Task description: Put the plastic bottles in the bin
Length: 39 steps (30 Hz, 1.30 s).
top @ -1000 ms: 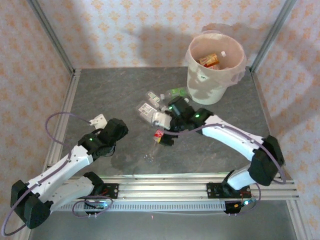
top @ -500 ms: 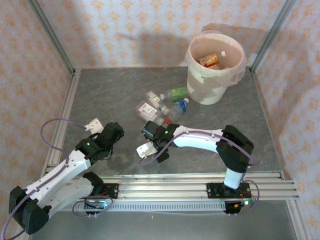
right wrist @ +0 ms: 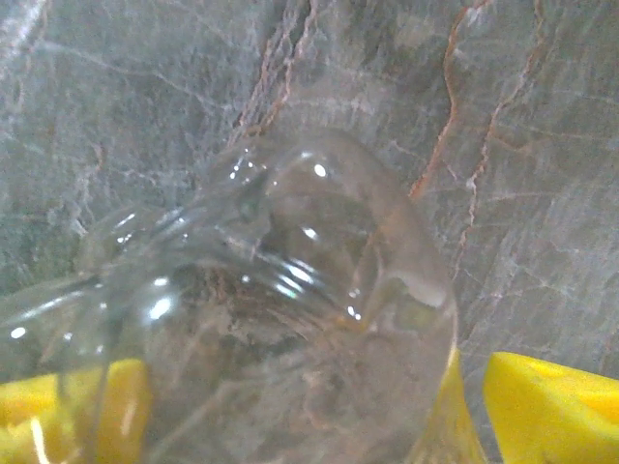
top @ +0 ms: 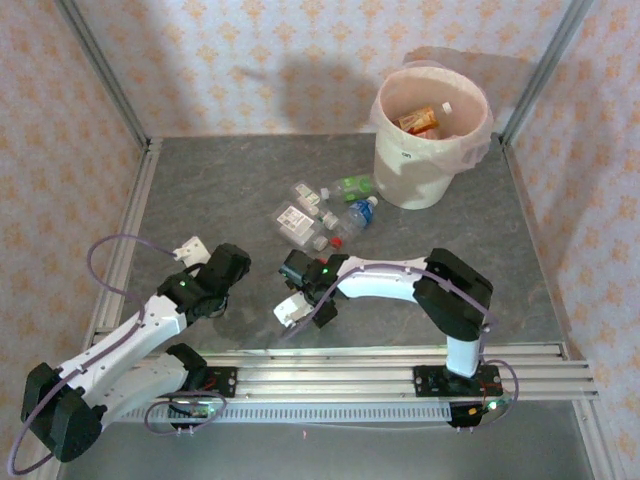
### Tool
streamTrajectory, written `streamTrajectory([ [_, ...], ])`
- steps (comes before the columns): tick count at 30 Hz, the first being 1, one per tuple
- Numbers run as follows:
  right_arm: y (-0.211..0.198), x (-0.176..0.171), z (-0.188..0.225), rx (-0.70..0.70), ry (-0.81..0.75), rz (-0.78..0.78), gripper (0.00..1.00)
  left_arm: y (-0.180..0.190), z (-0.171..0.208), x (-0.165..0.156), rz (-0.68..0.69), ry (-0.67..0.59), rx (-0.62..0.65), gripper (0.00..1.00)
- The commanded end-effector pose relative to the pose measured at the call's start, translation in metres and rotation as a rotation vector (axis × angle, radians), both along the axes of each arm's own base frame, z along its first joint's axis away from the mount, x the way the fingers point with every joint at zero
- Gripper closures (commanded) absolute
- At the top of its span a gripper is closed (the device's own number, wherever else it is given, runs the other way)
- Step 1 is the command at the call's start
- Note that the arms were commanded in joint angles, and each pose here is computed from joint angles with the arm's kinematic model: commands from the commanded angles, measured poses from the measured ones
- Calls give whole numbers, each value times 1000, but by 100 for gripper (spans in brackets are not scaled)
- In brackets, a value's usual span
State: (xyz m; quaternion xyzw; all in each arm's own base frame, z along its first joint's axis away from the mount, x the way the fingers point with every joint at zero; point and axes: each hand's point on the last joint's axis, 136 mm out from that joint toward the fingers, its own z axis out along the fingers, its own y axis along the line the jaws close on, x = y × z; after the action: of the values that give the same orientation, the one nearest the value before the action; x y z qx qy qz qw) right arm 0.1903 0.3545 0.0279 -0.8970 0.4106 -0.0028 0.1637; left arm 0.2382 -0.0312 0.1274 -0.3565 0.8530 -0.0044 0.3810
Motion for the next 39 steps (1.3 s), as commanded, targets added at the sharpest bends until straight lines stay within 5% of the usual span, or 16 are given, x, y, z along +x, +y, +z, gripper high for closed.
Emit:
streamTrajectory([
  [1, 18, 0, -11, 28, 21, 19, 21, 4, 1, 2, 18, -13, 11, 0],
  [22, 35, 29, 51, 162, -151, -36, 62, 5, -1, 2, 27, -12, 5, 0],
  [27, 41, 35, 98, 297, -164, -105, 69, 2, -2, 5, 25, -11, -4, 0],
  [35, 34, 64, 190, 552, -203, -271, 100, -4, -2, 12, 13, 5, -10, 0],
  [39, 22, 88, 242, 715, -210, -427, 100, -7, -2, 13, 9, 16, -17, 0],
])
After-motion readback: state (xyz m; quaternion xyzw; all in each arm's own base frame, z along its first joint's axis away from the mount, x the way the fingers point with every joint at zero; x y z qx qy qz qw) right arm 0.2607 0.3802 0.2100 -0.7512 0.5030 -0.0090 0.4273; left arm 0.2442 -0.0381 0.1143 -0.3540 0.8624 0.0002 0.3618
